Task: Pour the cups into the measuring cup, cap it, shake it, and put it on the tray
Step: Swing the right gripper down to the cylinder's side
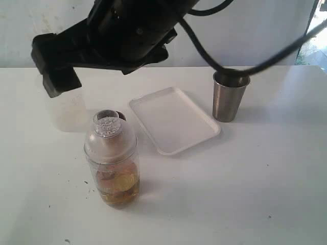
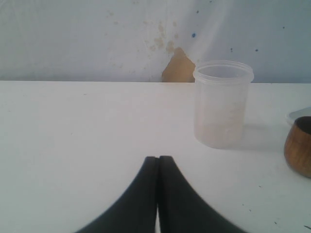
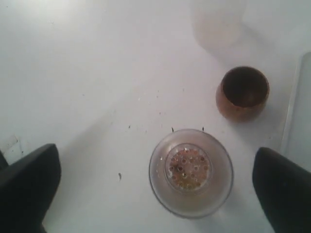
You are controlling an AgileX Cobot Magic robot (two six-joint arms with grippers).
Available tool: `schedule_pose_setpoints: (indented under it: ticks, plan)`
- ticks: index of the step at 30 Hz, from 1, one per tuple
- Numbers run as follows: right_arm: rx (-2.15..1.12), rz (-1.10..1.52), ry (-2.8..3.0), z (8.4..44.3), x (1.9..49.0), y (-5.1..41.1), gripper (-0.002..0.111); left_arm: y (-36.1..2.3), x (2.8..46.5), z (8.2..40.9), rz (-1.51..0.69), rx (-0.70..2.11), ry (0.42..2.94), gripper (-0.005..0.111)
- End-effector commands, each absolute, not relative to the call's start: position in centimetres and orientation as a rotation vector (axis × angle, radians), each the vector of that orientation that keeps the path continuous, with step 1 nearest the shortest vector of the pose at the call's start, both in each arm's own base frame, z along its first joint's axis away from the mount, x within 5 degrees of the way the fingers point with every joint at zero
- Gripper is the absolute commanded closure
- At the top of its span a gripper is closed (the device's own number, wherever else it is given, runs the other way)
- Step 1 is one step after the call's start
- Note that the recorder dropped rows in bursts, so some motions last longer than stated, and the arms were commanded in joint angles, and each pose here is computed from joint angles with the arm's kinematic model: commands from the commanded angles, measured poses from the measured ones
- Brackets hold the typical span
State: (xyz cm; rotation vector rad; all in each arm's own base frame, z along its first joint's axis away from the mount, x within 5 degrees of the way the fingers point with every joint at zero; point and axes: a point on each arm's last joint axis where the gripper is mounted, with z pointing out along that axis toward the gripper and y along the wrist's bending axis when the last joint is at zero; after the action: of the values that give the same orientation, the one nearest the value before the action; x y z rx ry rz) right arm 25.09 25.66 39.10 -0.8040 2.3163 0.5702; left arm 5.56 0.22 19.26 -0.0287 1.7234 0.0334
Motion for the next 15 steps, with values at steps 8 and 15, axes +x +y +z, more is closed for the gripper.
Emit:
schedule_pose_setpoints:
  ticks: [8, 15]
  plan:
    - [-0.738, 0.647, 1.916, 35.5, 20.4, 23.1, 0.004, 0.2, 5.5, 19.2, 0.035, -0.027, 1.715, 0.107]
    - [-0.665, 0.644, 1.852, 29.6, 18.7, 20.7, 0.004, 0.2, 5.5, 19.2, 0.035, -0.027, 1.715, 0.107]
